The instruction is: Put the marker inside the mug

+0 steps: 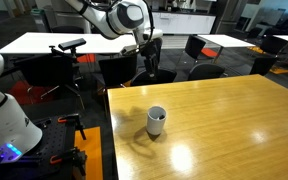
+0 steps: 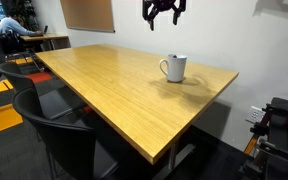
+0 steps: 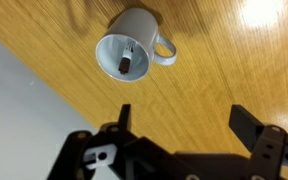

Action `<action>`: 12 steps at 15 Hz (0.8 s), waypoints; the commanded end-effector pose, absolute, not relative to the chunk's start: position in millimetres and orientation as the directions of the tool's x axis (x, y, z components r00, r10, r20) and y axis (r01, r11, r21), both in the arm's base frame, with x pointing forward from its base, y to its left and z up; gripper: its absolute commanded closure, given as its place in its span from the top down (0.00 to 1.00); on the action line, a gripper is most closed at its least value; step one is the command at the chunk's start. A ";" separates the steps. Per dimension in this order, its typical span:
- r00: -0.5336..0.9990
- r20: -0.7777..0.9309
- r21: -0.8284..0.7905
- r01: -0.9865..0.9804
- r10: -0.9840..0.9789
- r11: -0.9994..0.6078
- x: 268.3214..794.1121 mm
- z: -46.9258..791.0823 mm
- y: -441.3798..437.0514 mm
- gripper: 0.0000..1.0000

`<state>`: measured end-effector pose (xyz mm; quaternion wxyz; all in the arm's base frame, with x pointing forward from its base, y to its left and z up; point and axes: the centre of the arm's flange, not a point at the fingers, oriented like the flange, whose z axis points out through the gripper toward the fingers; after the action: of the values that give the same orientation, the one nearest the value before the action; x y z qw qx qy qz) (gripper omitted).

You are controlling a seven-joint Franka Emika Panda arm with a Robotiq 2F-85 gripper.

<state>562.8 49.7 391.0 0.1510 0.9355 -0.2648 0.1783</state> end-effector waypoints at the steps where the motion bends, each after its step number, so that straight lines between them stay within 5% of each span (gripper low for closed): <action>1: 0.873 0.313 0.177 -0.440 -0.373 -0.881 542.8 409.3 40.6 1.00; 12: 0.983 -0.079 0.173 -0.153 -0.168 -0.973 516.8 407.1 22.1 1.00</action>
<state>524.1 31.5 397.0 0.0827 0.9919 -0.0951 -0.0186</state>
